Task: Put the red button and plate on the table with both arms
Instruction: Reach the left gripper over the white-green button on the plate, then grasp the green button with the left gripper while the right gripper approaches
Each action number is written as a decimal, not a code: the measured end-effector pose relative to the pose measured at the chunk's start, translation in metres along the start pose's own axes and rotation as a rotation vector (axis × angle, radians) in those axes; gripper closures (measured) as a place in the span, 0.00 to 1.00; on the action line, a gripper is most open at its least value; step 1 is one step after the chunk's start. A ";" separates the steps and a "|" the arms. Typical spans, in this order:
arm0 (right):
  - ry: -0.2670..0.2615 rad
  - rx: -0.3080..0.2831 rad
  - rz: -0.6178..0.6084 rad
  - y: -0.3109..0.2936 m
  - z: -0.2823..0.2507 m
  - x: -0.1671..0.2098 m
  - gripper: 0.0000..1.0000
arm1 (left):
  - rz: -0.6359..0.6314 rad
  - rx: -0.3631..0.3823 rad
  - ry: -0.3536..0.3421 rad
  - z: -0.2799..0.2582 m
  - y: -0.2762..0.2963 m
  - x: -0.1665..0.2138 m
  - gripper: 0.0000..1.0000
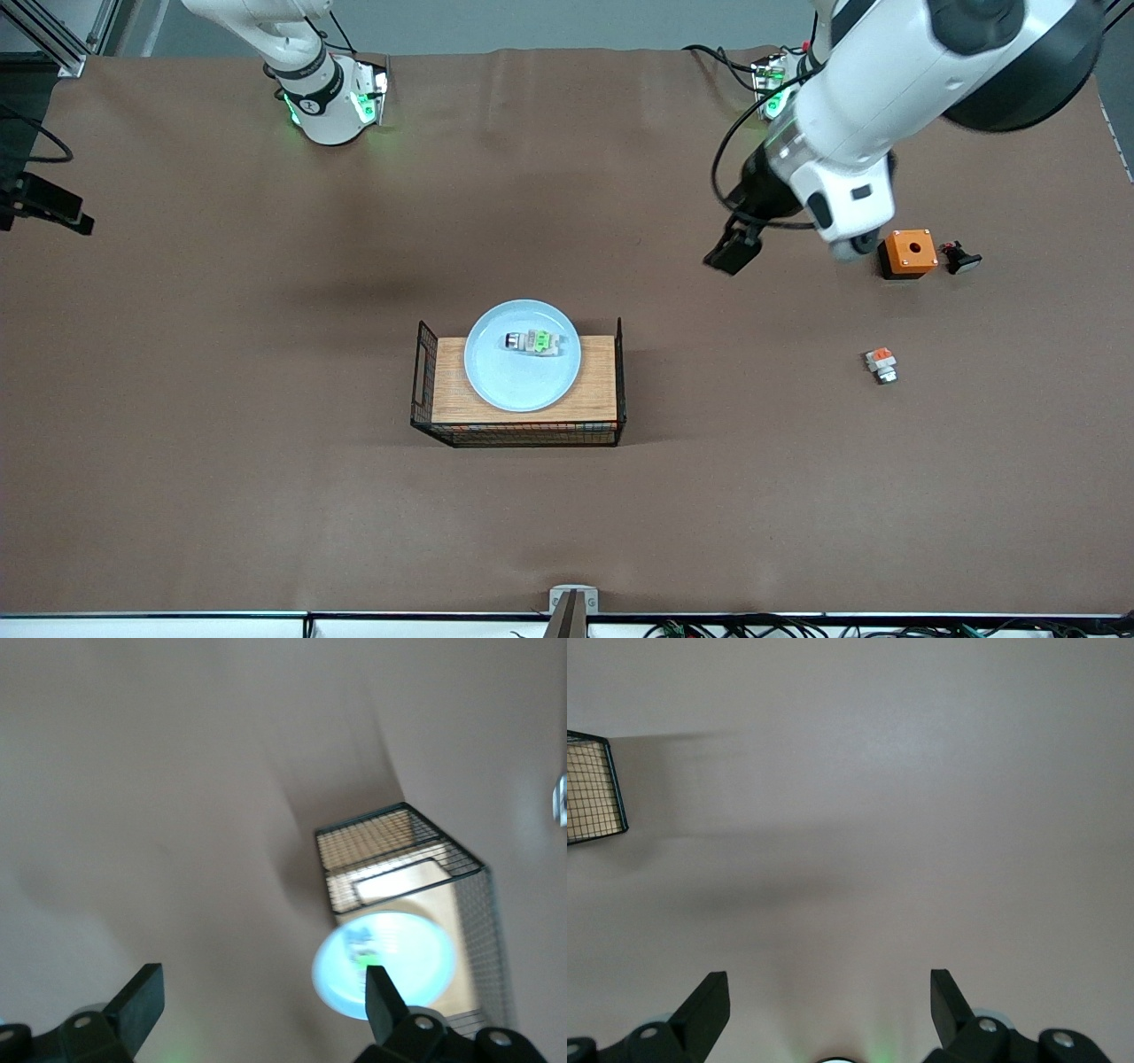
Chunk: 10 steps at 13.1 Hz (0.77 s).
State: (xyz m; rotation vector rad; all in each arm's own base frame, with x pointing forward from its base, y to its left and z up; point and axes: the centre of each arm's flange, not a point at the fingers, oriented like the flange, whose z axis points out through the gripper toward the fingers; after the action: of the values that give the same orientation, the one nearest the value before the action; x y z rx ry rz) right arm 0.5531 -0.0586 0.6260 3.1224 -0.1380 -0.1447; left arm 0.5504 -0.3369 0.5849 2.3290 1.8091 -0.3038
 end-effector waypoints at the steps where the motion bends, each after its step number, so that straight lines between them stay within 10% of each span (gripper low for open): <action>1: -0.006 0.001 0.004 -0.006 0.006 0.005 0.00 | -0.078 -0.011 -0.024 0.016 0.013 -0.010 0.00; 10: -0.057 0.119 0.544 -0.057 0.024 0.020 0.00 | -0.161 -0.068 -0.018 0.186 0.046 -0.114 0.00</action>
State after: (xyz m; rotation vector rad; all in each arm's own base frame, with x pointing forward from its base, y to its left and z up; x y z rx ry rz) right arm 0.5759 -0.0034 0.5992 3.0532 -1.0109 -0.2195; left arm 0.5583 -0.5033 0.4371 2.1336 1.9708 -0.2790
